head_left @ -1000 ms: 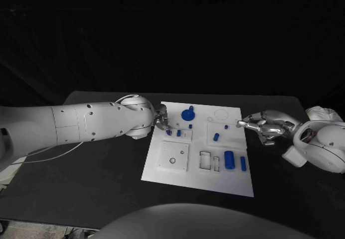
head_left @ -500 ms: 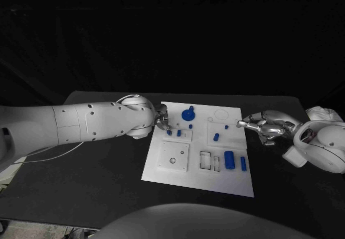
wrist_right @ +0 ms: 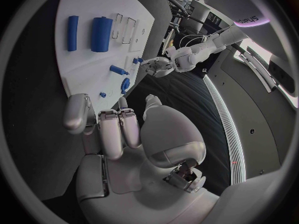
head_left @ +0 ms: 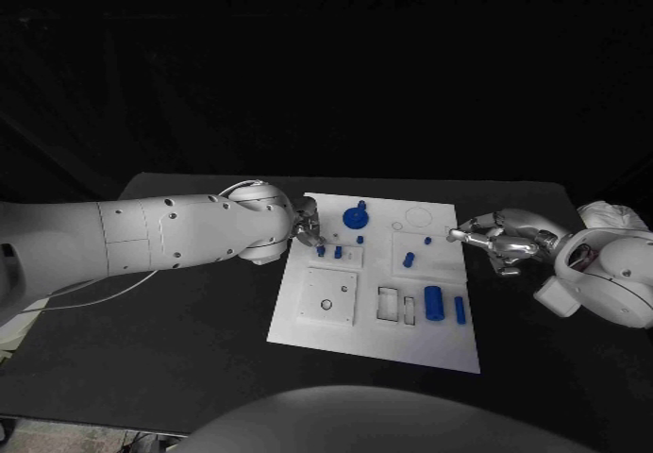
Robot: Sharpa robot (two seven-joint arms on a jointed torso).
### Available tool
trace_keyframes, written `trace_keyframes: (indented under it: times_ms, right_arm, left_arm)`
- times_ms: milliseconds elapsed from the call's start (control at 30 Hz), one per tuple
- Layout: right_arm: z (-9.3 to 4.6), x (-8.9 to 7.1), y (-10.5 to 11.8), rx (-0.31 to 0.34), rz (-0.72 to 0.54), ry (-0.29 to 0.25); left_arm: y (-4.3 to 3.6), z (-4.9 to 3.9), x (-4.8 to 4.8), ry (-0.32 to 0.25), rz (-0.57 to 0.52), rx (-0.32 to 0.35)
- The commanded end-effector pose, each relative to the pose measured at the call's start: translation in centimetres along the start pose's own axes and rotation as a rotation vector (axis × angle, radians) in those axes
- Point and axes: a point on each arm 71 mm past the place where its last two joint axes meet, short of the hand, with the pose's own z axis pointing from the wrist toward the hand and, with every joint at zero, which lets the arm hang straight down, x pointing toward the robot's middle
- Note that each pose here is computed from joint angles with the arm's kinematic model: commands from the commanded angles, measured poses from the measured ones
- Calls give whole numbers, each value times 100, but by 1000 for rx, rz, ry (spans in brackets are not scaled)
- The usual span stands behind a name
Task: Assemble the parts on the task board
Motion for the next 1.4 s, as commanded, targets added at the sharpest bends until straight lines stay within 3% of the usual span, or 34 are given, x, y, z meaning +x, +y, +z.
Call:
trace_keyframes:
  times_ms: [33,1400]
  right_arm:
    - [3,10,5,-11,-1,6]
    - [12,19,-11,-17,2,-1]
  left_arm:
    - [-8,-7,-3,-11,-4,9]
    - [22,6,19,-6,-4,5]
